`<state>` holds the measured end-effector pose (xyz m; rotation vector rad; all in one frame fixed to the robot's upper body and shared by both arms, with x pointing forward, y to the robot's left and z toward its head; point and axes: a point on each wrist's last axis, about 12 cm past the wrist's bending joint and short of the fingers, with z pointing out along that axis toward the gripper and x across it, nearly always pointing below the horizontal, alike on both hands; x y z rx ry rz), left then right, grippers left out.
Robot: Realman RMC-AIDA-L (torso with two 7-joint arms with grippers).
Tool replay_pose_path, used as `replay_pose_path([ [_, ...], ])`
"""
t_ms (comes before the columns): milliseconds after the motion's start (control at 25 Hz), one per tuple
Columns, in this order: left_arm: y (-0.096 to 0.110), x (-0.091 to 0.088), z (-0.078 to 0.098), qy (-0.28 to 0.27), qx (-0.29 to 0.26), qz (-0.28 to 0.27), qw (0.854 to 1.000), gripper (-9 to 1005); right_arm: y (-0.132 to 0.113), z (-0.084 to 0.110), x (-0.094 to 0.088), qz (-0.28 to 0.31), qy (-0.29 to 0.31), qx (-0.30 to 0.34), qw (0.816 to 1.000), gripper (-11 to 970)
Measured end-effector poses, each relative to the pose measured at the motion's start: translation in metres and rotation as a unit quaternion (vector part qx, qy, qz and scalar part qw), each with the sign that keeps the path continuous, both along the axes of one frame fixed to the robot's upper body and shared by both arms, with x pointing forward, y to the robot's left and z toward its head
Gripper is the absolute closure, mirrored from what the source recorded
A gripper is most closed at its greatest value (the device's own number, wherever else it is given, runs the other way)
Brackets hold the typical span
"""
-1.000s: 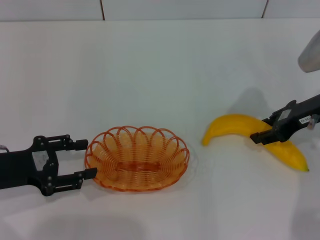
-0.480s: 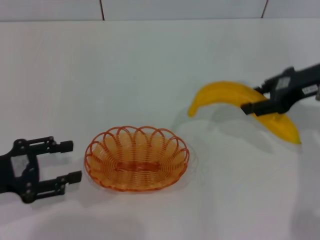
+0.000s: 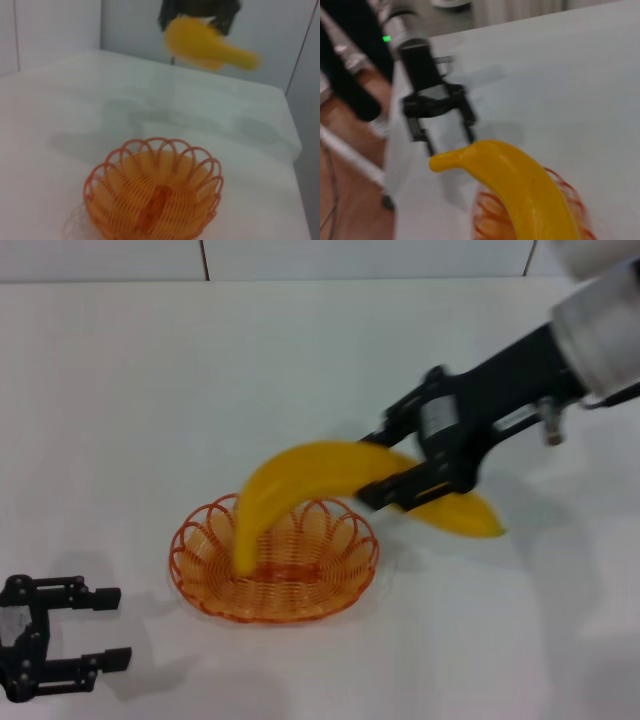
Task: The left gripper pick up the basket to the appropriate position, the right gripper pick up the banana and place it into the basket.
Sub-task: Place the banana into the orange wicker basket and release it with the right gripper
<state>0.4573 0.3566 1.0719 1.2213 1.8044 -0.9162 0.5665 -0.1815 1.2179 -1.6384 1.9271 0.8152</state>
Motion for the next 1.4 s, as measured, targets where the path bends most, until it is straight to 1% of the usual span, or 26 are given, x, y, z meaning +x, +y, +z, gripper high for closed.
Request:
replay_pose_path([
  [40, 0.002, 0.0, 0.0, 0.001, 0.001, 0.005, 1.0, 316, 0.011, 0.001, -0.002, 0.018, 0.0, -0.002, 1.0, 452],
  [160, 0.003, 0.002, 0.002, -0.001, 0.001, 0.01, 1.0, 316, 0.036, 0.0, -0.004, 0.038, -0.002, -0.012, 0.999, 449],
  [440, 0.0, 0.007, 0.003, -0.005, 0.003, 0.005, 1.0, 317, 0.079, -0.022, -0.009, 0.015, -0.007, -0.042, 0.999, 440],
  [600, 0.0, 0.008, 0.004, -0.006, 0.002, 0.005, 1.0, 317, 0.097, -0.032, -0.014, 0.016, -0.005, -0.054, 0.998, 435],
  [720, 0.001, 0.009, 0.005, -0.01, -0.001, 0.011, 1.0, 317, 0.108, -0.041, -0.013, 0.01, -0.002, -0.061, 0.998, 431],
  [880, 0.001, 0.011, 0.007, -0.014, -0.004, 0.015, 1.0, 317, 0.117, -0.052, -0.009, 0.005, 0.005, -0.074, 0.997, 426],
  [1000, -0.001, 0.012, 0.007, -0.015, -0.005, 0.013, 1.0, 318, 0.118, -0.052, -0.008, 0.002, 0.003, -0.07, 0.998, 422],
  [1120, -0.002, 0.012, 0.007, -0.014, -0.007, 0.013, 1.0, 318, 0.115, -0.051, -0.005, -0.001, 0.002, -0.07, 0.998, 418],
  [1280, -0.002, 0.012, 0.006, -0.014, -0.008, 0.013, 1.0, 318, 0.114, -0.051, -0.006, 0.011, 0.0, -0.075, 0.997, 412],
  [1400, -0.004, 0.014, 0.007, -0.013, -0.009, 0.011, 1.0, 317, 0.113, -0.054, -0.005, 0.011, 0.003, -0.077, 0.997, 409],
])
